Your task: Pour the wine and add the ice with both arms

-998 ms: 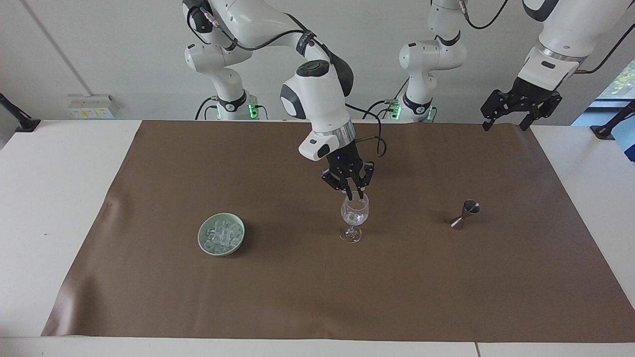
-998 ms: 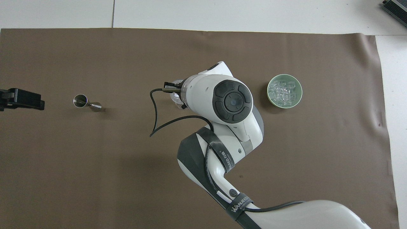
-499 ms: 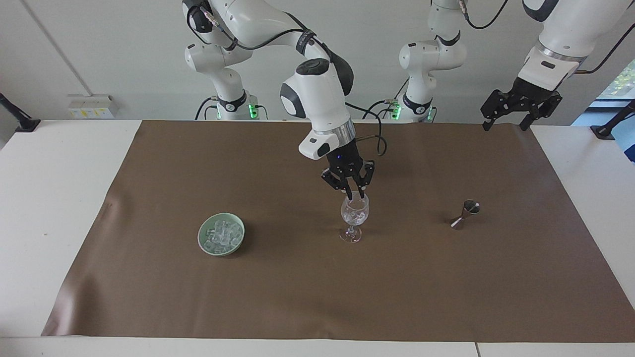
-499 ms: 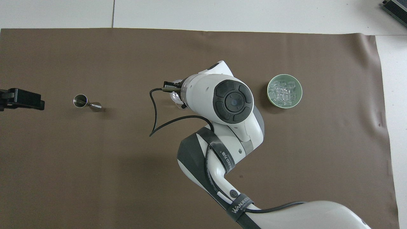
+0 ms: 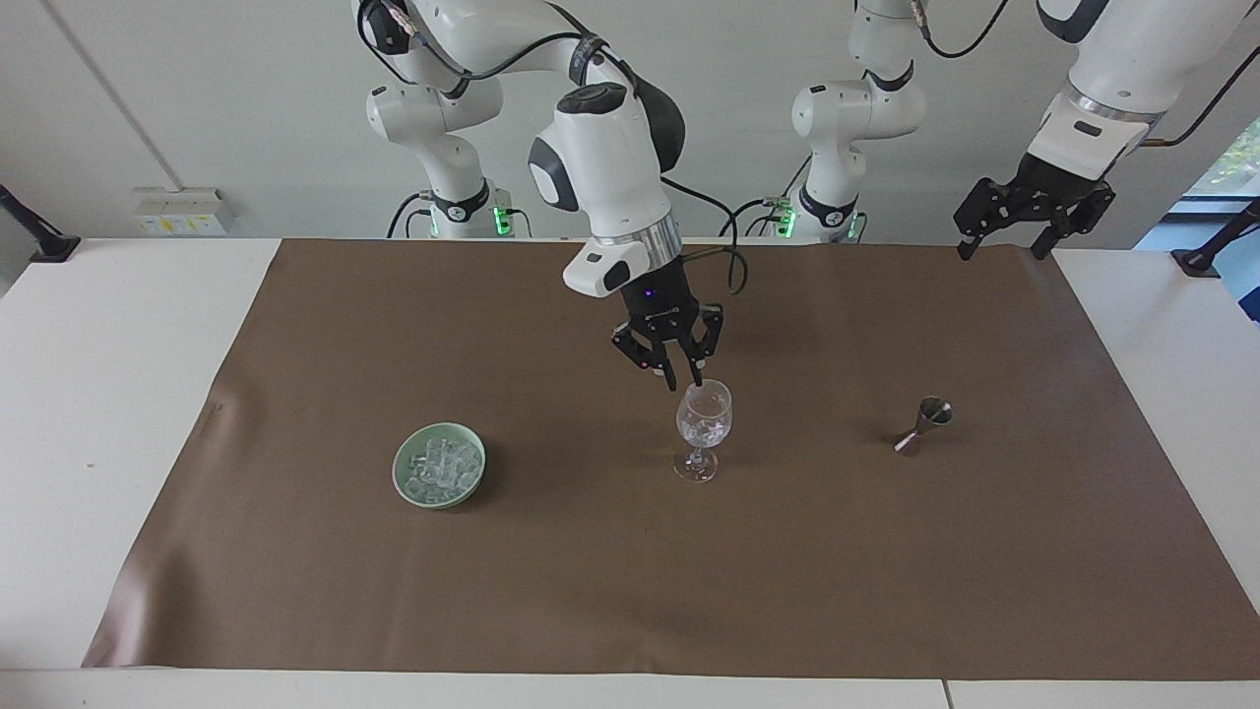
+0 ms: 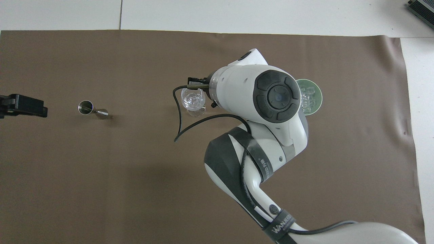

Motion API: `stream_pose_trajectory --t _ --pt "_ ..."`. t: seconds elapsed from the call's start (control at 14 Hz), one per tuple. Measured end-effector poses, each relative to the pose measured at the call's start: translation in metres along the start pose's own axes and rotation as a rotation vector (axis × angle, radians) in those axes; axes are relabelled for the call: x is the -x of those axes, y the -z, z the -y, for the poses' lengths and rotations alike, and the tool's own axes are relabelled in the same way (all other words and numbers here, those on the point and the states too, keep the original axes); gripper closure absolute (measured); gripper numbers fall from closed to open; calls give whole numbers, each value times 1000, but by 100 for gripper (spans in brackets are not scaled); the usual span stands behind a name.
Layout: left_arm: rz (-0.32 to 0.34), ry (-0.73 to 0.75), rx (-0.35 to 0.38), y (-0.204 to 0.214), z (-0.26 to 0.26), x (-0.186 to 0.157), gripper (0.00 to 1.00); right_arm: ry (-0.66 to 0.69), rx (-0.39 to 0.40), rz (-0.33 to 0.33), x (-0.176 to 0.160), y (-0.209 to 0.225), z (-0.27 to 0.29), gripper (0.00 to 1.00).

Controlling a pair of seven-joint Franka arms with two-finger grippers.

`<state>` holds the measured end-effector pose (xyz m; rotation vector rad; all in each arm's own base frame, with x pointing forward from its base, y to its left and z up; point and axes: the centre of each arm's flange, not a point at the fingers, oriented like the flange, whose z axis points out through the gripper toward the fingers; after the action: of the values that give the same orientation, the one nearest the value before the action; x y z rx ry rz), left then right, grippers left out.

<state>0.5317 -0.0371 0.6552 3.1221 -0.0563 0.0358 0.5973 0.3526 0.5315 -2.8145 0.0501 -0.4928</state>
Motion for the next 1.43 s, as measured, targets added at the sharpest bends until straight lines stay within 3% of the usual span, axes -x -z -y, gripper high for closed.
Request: stream_pose_trajectory --t 0.14,0.43,0.64,0.78,1.14,1.43 --pt "0 0 0 0 0 0 0 37 46 33 -9 26 -26 66" --pt "0 0 0 0 0 0 0 50 110 76 -19 77 -68 50" --pt "0 0 0 0 0 0 0 93 154 131 -21 109 -101 16" --pt "0 0 0 0 0 0 0 104 178 161 -22 130 -124 0" --pt "0 0 0 0 0 0 0 29 247 266 -20 168 -194 0" --pt "0 0 0 0 0 0 0 44 266 344 -21 198 -273 0"
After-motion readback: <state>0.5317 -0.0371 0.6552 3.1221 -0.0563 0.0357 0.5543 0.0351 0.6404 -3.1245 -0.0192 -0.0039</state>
